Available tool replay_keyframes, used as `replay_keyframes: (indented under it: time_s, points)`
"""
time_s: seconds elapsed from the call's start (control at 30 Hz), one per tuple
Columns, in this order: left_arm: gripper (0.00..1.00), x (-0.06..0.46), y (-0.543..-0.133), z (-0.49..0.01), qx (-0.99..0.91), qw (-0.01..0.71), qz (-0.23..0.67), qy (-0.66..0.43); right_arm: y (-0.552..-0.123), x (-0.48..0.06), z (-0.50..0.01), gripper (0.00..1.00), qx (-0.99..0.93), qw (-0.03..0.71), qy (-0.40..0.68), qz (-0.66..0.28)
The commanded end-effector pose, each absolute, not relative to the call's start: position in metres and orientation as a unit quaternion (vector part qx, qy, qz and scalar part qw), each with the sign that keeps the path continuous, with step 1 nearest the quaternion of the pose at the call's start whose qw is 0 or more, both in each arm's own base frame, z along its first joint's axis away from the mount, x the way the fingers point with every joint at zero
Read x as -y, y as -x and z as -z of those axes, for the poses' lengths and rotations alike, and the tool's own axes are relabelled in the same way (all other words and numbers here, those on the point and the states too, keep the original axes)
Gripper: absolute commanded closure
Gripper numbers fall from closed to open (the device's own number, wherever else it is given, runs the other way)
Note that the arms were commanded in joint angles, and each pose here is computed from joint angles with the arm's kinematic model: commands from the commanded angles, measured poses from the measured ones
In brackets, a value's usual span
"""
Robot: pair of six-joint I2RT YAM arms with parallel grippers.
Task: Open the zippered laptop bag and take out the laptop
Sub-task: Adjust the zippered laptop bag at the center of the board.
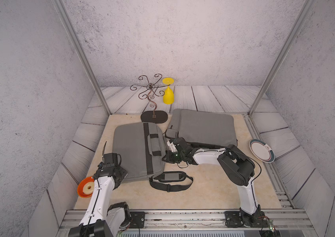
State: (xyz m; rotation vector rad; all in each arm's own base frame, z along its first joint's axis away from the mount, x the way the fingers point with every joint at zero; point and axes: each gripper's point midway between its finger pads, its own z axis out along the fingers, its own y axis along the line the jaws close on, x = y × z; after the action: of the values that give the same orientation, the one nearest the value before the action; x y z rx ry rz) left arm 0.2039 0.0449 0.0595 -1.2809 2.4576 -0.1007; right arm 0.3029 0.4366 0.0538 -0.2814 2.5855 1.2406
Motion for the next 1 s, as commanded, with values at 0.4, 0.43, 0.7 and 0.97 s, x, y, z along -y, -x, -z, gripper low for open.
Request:
replay_keyframes:
  time_s: [0.4, 0.43, 0.7, 0.97]
  points:
    - [1.0, -0.015, -0.254, -0.101, -0.897, 0.238, 0.145, 0.344, -0.236, -0.439, -0.158, 1.0, -0.843, 0.197, 0.194, -0.461]
    - [1.0, -0.013, -0.257, -0.104, -0.896, 0.242, 0.155, 0.338, -0.231, -0.44, -0.162, 1.0, -0.841, 0.199, 0.197, -0.463]
    - [1.0, 0.009, -0.281, -0.111, -0.899, 0.247, 0.216, 0.291, -0.218, -0.43, -0.166, 1.0, -0.85, 0.218, 0.2, -0.435]
    - [0.98, 0.017, -0.297, -0.098, -0.924, 0.219, 0.199, 0.241, -0.229, -0.445, -0.13, 1.0, -0.854, 0.212, 0.186, -0.437]
